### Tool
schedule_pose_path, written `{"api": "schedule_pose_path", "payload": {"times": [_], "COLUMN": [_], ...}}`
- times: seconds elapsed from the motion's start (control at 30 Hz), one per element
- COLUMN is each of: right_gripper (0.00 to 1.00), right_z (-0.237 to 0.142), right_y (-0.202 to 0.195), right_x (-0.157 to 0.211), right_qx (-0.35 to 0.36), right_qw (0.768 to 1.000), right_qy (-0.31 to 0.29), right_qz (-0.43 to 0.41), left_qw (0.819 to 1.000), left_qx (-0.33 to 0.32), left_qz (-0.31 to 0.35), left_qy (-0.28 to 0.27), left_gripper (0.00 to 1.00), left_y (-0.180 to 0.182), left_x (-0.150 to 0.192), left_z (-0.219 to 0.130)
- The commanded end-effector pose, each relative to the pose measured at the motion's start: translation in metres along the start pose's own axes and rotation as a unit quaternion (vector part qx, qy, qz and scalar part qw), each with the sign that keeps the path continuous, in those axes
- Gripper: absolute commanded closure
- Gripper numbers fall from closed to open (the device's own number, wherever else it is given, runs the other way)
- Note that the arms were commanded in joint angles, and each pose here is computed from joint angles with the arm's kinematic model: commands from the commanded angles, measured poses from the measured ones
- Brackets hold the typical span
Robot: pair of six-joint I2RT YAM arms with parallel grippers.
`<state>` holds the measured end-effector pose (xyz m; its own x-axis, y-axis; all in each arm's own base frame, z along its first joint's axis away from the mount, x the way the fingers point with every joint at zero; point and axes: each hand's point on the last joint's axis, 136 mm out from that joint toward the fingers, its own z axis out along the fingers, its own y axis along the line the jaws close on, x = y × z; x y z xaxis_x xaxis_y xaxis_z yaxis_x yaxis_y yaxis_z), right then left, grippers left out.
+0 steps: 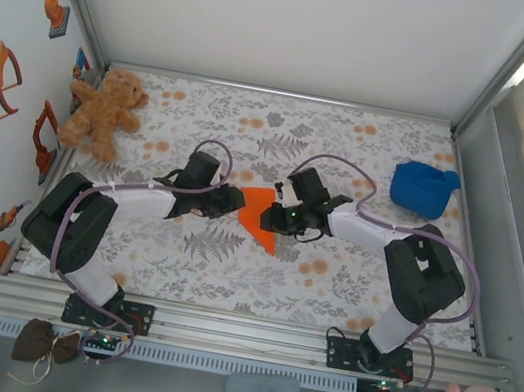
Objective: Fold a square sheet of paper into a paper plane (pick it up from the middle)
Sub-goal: Third fold the triangle at the center of the table.
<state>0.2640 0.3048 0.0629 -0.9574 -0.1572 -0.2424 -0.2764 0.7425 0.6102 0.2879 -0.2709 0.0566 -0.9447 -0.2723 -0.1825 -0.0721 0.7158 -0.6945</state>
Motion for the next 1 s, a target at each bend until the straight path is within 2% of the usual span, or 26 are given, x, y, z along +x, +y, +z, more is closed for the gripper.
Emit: {"api": "schedule_pose_path", "payload": {"times": [0.0, 0.3, 0.5, 0.7, 0.97], "right_gripper": [0.80, 0.79, 0.79, 0.79, 0.79], "right_z": [0.005, 0.018, 0.023, 0.026, 0.025], "right_y": [-0.009, -0.034, -0.044, -0.048, -0.049], "right_x": [-0.018, -0.013, -0.007, -0.004, -0.004], "right_qx": [0.016, 0.039, 0.047, 0.049, 0.047], "right_qw": [1.000, 0.998, 0.998, 0.997, 0.997], "right_qy": [-0.019, -0.001, 0.010, 0.016, 0.016], "right_qz": [0.015, 0.040, 0.050, 0.053, 0.055], "left_qw": [0.999, 0.997, 0.997, 0.997, 0.996], "left_qx": [-0.003, -0.002, 0.007, 0.013, 0.006], "left_qz": [-0.038, -0.070, -0.078, -0.077, -0.084], "left_qy": [0.002, 0.014, 0.020, 0.025, 0.031], "left_gripper": [0.64, 0.56, 0.56, 0.62, 0.60], "left_y": [0.005, 0.009, 0.005, 0.002, 0.007], "left_x": [0.010, 0.017, 0.015, 0.014, 0.016], "left_z": [0.000, 0.013, 0.020, 0.023, 0.028]}}
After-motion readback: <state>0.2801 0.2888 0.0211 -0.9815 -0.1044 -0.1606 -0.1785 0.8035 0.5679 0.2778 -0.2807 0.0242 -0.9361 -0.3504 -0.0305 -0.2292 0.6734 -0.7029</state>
